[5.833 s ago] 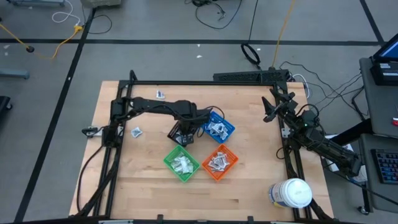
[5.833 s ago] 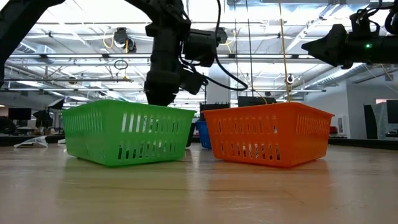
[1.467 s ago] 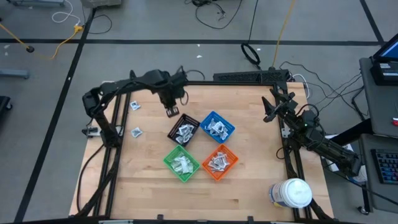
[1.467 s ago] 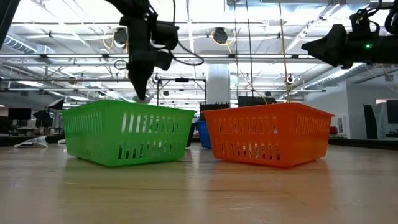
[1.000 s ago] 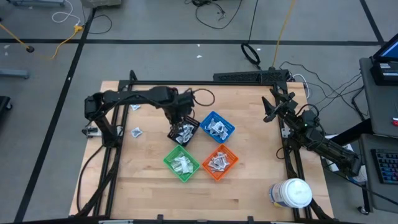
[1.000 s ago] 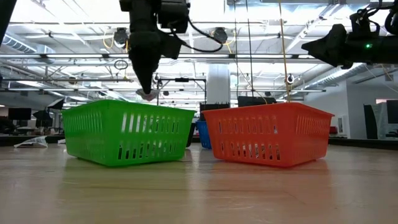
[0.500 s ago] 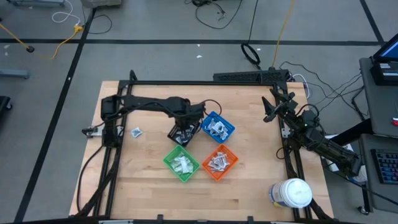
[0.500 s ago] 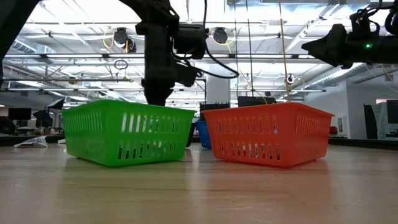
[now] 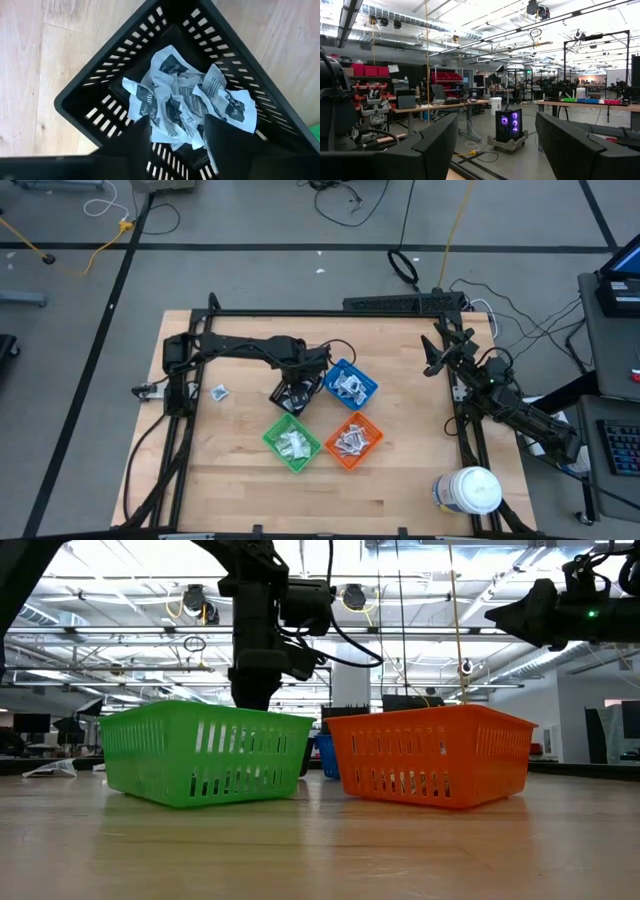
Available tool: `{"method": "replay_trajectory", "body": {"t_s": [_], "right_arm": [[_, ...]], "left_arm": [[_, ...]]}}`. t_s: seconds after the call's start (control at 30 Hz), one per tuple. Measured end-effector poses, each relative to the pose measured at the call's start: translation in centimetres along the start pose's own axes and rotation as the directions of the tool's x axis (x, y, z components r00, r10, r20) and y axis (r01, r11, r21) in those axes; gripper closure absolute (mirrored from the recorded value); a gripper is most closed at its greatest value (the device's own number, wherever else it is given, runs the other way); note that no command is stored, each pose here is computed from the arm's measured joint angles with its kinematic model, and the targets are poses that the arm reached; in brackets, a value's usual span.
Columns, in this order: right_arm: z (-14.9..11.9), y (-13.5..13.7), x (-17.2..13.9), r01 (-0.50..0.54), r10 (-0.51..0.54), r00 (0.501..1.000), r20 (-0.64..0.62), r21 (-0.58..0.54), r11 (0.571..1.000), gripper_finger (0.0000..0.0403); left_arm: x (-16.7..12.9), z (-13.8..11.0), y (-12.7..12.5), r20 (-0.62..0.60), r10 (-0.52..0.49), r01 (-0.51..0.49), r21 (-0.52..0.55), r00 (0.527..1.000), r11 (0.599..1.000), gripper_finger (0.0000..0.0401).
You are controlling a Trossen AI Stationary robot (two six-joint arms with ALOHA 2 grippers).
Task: Pick & Place First Aid Supplies
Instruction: Put the black towelette pack into the black bin
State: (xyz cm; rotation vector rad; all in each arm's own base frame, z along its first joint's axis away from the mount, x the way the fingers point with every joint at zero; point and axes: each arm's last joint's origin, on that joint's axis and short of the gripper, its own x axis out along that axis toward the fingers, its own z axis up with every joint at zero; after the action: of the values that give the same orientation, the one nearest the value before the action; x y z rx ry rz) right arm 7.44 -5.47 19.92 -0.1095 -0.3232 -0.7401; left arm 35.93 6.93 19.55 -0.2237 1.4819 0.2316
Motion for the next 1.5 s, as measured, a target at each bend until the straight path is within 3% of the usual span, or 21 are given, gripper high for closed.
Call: {"method": "replay_trajectory", "body": {"t_s": [0.1,0.2,0.37,0.5,0.7,0.83,1.1,1.23,1.37,1.5], "right_arm": [[0.0,0.0,0.0,0.0,0.0,1.0,0.0,0.0,1.0,0.014],[0.0,0.0,0.0,0.0,0.0,1.0,0.0,0.0,1.0,0.014],[0.0,0.0,0.0,0.0,0.0,1.0,0.0,0.0,1.0,0.014],[0.0,0.0,0.0,0.0,0.0,1.0,0.0,0.0,1.0,0.014],[0.0,0.0,0.0,0.0,0.0,1.0,0.0,0.0,1.0,0.014],[0.0,0.0,0.0,0.0,0.0,1.0,0.0,0.0,1.0,0.014],[0.0,0.0,0.0,0.0,0.0,1.0,-0.001,0.0,1.0,0.014],[0.0,0.0,0.0,0.0,0.0,1.0,-0.001,0.0,1.0,0.014],[0.0,0.0,0.0,0.0,0.0,1.0,-0.001,0.0,1.0,0.014],[0.0,0.0,0.0,0.0,0.0,1.0,0.0,0.0,1.0,0.014]], "left_arm": [[-0.3,-0.1,0.4,0.007,-0.001,0.001,-0.035,1.0,0.999,0.0174],[-1.3,-0.3,1.5,0.023,0.001,0.003,-0.178,1.0,0.984,0.0144],[-3.1,-0.9,4.0,0.057,0.008,0.017,-0.427,0.998,0.904,0.0119],[-4.4,-1.4,5.9,0.084,0.017,0.039,-0.623,0.996,0.781,0.0115],[-5.3,-2.1,8.5,0.095,0.028,0.061,-0.806,0.995,0.588,0.0127],[-4.6,-2.7,9.6,0.077,0.009,0.061,-0.847,0.997,0.529,0.0123],[-3.1,-8.5,12.2,0.005,0.021,-0.002,-0.945,1.0,0.326,0.0118],[-2.4,-11.7,13.9,-0.051,0.05,-0.06,-0.977,0.997,0.203,0.0126],[-1.3,-14.8,15.3,-0.124,0.07,-0.126,-0.992,0.99,0.03,0.0138],[-0.6,-17.0,16.2,-0.188,0.09,-0.18,-0.979,0.978,-0.097,0.0149]]}}
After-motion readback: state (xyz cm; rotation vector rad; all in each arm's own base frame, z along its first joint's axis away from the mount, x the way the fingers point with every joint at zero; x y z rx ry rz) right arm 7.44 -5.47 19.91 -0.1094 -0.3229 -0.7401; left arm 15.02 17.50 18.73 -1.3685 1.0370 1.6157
